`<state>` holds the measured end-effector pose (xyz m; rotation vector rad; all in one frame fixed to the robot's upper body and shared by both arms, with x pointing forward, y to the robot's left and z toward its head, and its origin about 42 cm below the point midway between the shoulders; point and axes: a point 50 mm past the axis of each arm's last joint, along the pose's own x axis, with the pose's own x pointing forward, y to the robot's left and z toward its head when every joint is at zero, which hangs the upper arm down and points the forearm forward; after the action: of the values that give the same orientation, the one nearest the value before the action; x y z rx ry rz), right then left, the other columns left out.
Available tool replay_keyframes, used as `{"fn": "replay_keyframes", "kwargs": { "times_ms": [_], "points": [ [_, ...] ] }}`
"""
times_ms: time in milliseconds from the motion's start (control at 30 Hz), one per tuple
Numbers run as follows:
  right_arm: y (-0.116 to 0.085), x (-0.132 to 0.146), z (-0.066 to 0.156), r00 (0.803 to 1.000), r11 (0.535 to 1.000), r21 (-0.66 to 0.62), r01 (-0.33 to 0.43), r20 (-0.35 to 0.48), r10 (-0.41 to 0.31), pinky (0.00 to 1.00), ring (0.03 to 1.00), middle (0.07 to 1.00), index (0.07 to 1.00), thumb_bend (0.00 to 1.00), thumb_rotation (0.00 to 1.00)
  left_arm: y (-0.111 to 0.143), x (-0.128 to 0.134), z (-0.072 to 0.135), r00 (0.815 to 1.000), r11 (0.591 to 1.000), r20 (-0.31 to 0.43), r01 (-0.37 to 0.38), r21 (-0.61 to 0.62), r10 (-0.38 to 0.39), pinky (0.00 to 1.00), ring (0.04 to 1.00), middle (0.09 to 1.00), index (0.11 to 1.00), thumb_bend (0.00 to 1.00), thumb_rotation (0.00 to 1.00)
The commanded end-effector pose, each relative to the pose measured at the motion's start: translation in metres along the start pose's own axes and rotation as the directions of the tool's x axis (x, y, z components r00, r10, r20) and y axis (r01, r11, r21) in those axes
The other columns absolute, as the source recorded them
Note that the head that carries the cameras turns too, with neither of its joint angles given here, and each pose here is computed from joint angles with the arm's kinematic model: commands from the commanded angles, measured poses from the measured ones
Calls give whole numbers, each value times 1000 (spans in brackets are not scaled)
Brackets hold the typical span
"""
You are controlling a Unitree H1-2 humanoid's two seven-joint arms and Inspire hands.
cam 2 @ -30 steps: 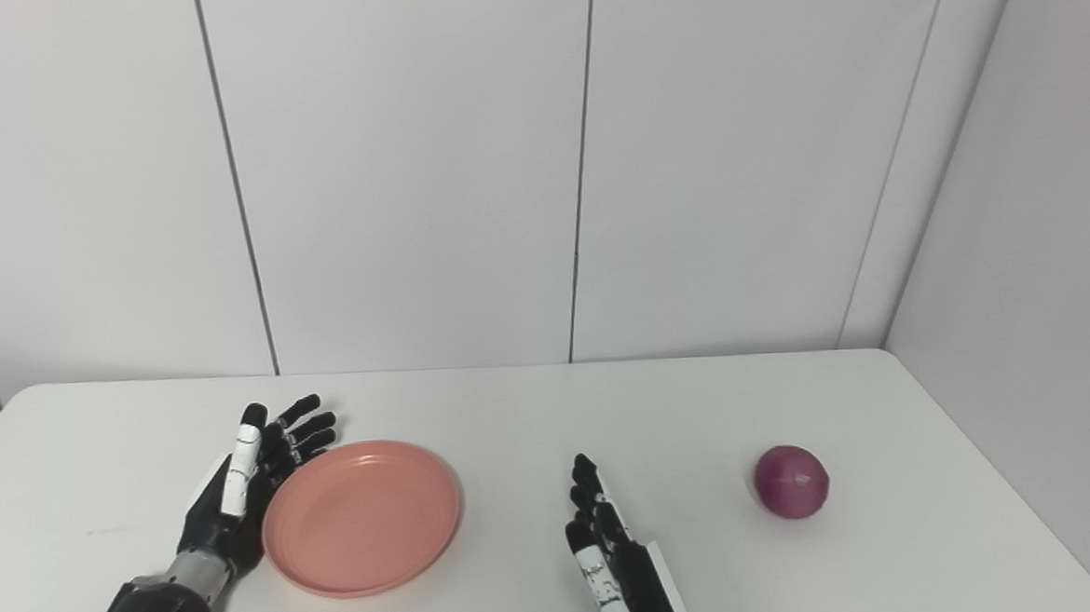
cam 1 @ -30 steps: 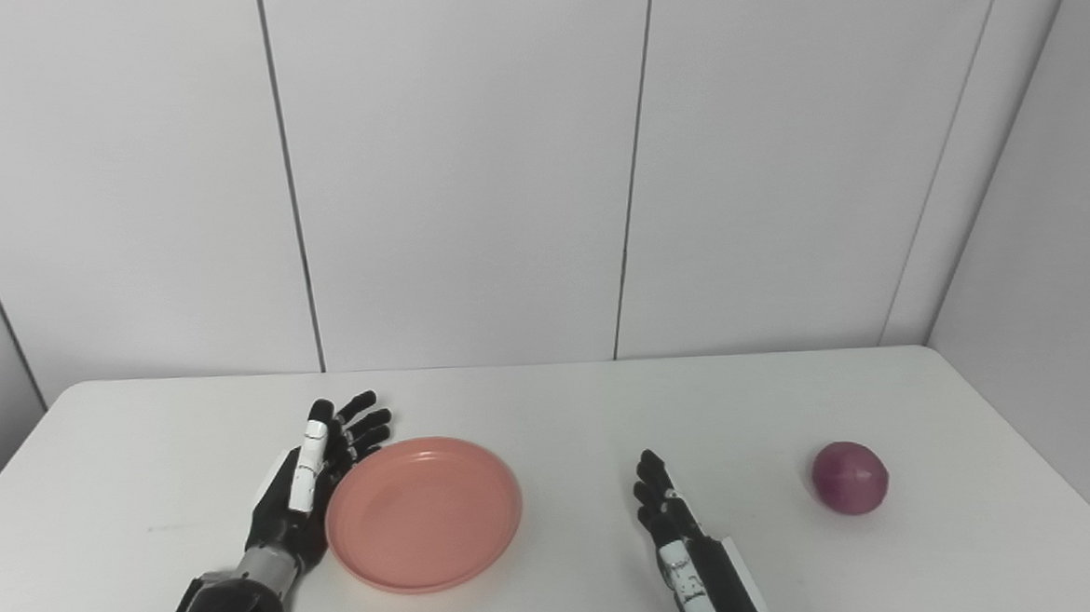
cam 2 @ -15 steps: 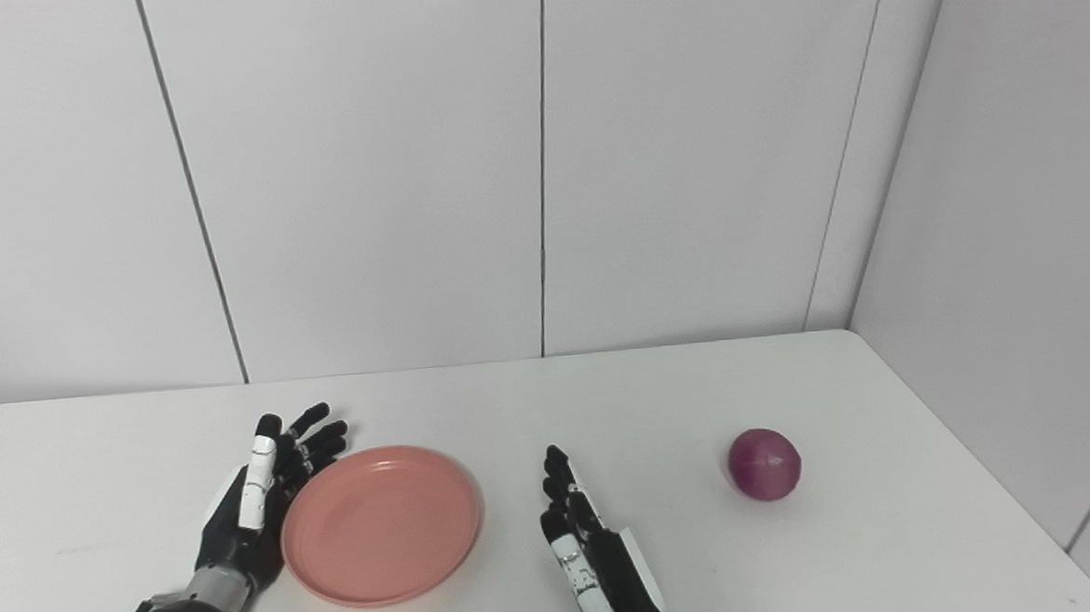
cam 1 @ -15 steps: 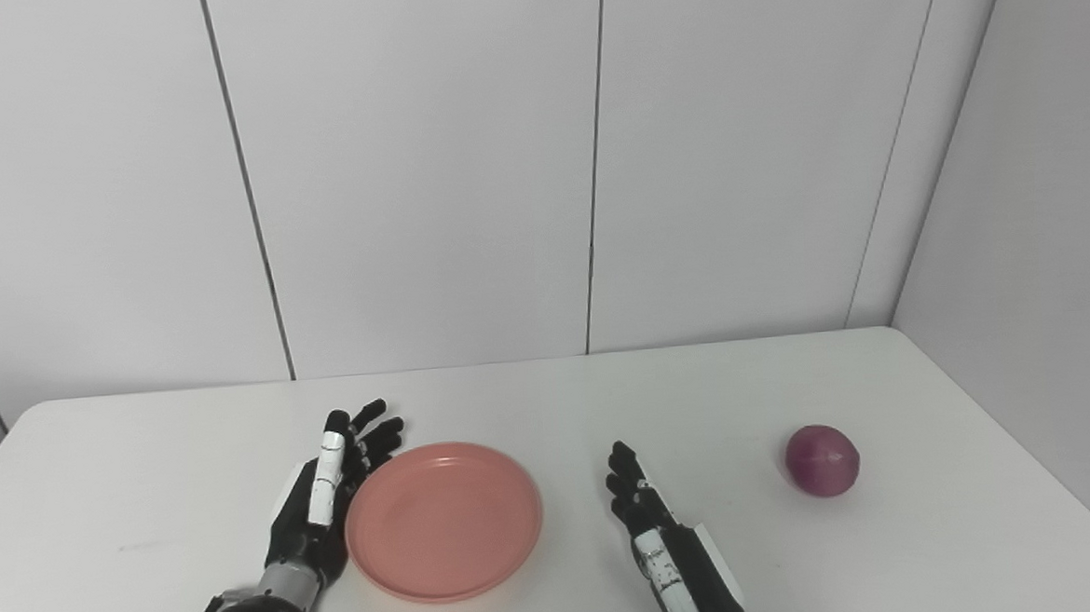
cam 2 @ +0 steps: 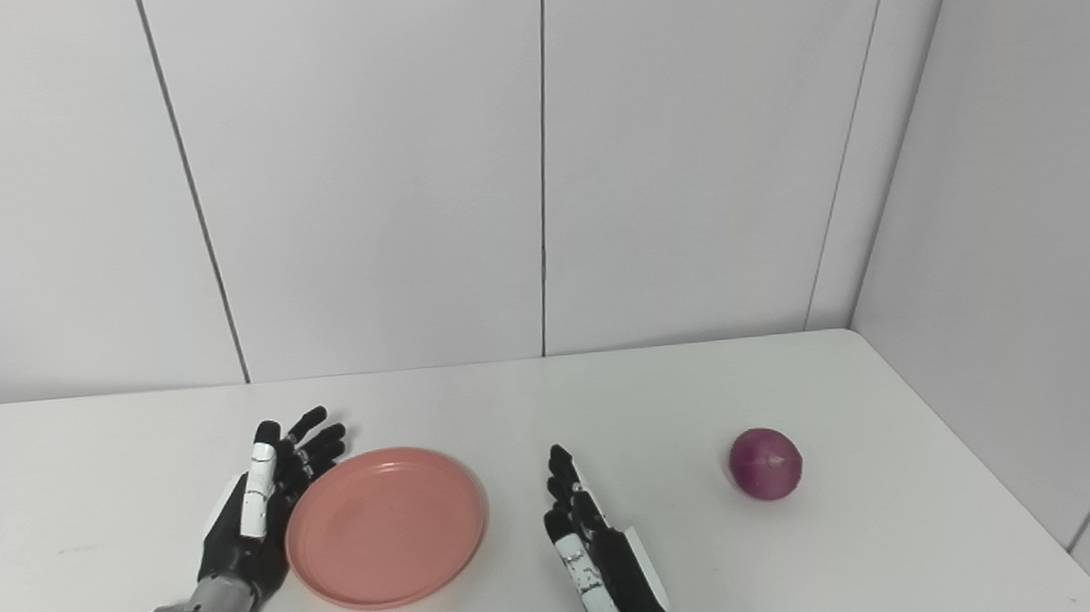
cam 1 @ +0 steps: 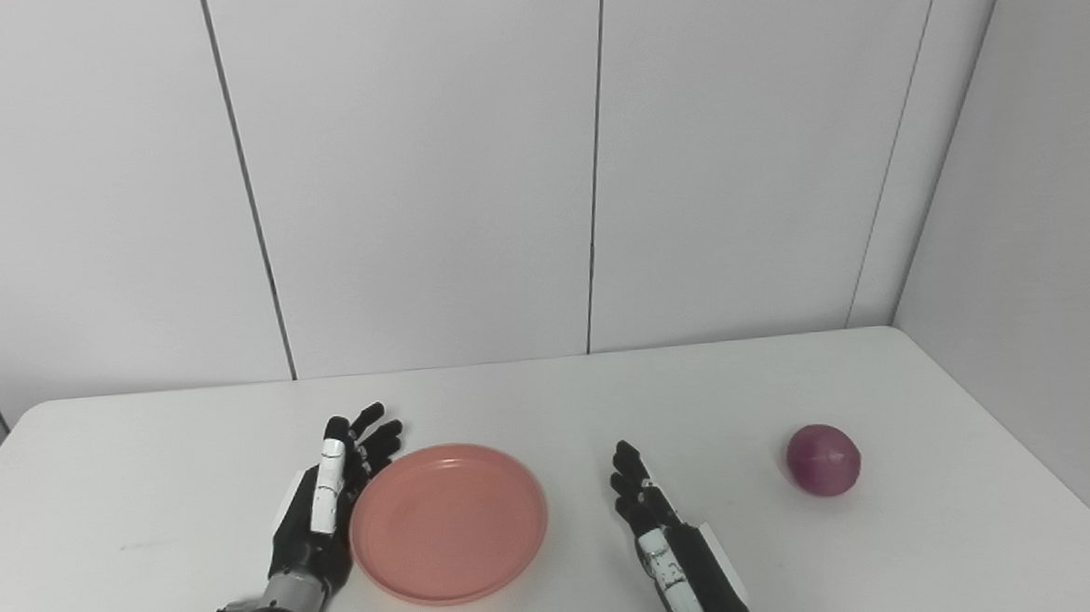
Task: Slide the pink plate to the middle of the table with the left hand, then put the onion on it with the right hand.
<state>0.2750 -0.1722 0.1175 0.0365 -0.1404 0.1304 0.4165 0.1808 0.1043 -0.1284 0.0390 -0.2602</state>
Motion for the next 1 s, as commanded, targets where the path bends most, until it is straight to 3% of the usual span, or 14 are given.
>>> {"fn": "replay_keyframes", "kwargs": {
  "times_ms": [0,200,367,700,967],
  "points": [
    [0,11,14,998,1000,0,-10,58,10,1000,1000,1000,996,662,910,4,3,9,1000,1000,7,-7,19,7,943,894,861,874,740,1000],
    [-3,10,14,999,1000,2,-4,48,4,1000,1000,996,988,661,911,17,1,17,1000,994,20,-12,110,10,938,898,864,874,733,1000],
    [-4,10,15,999,1000,7,-4,37,4,1000,1000,999,988,660,919,35,-9,23,999,987,24,-30,157,26,995,933,879,886,753,1000],
    [-6,10,18,1000,1000,3,4,31,-5,1000,1000,998,987,652,930,64,-59,31,998,983,22,-53,175,50,1000,970,915,914,787,1000],
    [-6,13,25,1000,1000,0,6,24,-6,1000,1000,1000,993,652,935,65,-96,32,998,992,41,-51,119,47,1000,971,930,930,735,1000]
  ]
}}
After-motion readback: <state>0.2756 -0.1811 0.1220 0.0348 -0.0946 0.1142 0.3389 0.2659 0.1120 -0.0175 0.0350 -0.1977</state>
